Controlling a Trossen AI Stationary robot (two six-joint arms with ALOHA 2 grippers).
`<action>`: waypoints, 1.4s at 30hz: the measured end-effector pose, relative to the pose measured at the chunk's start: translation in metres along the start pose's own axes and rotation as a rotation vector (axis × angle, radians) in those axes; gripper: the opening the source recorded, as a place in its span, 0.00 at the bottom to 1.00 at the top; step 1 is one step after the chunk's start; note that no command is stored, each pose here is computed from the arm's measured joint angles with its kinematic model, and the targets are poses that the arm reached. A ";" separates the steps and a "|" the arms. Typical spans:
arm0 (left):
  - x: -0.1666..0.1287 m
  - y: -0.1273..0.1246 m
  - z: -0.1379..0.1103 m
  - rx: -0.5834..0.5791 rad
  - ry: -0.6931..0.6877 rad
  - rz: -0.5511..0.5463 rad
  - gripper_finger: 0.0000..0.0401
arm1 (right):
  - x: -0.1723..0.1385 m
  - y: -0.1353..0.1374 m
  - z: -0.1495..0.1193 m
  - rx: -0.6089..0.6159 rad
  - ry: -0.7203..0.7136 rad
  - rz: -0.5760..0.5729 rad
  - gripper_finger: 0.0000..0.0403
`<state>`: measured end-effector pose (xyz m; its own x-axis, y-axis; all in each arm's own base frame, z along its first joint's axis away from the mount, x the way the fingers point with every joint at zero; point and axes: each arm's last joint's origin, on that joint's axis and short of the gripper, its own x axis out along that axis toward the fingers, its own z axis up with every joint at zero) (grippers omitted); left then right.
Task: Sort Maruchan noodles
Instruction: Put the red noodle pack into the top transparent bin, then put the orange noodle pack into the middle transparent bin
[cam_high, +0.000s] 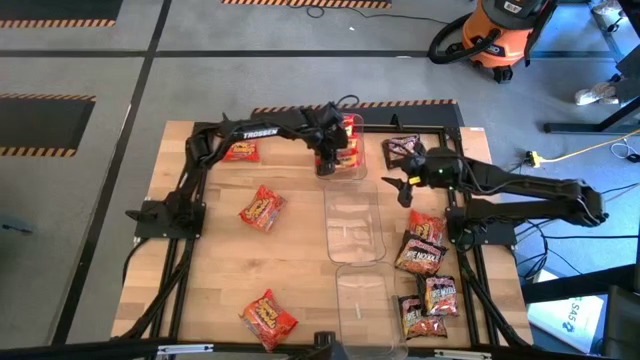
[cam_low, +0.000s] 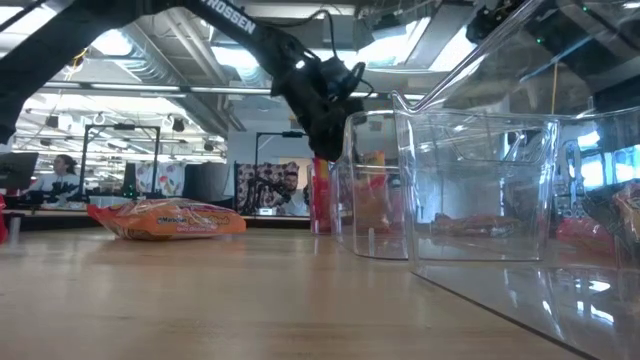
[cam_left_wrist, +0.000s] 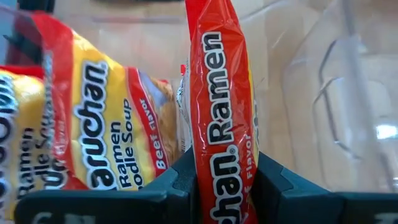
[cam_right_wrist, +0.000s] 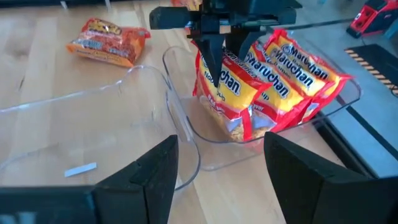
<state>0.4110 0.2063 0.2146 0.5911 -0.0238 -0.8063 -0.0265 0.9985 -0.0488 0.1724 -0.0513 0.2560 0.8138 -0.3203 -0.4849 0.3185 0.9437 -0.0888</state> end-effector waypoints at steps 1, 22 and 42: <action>0.003 0.001 -0.001 -0.003 0.009 0.003 0.21 | 0.001 0.000 -0.001 0.000 0.007 0.000 0.53; -0.004 0.000 0.007 0.076 0.014 0.205 0.39 | 0.006 0.001 -0.002 0.002 0.025 0.002 0.53; -0.116 -0.079 0.031 0.056 -0.011 0.345 0.39 | 0.006 0.001 -0.002 0.001 0.026 0.002 0.53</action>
<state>0.3694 0.1322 0.3301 0.5639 0.3160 -0.7630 -0.1824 0.9487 0.2581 0.1764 -0.0524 0.2516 0.8014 -0.3163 -0.5077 0.3178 0.9442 -0.0867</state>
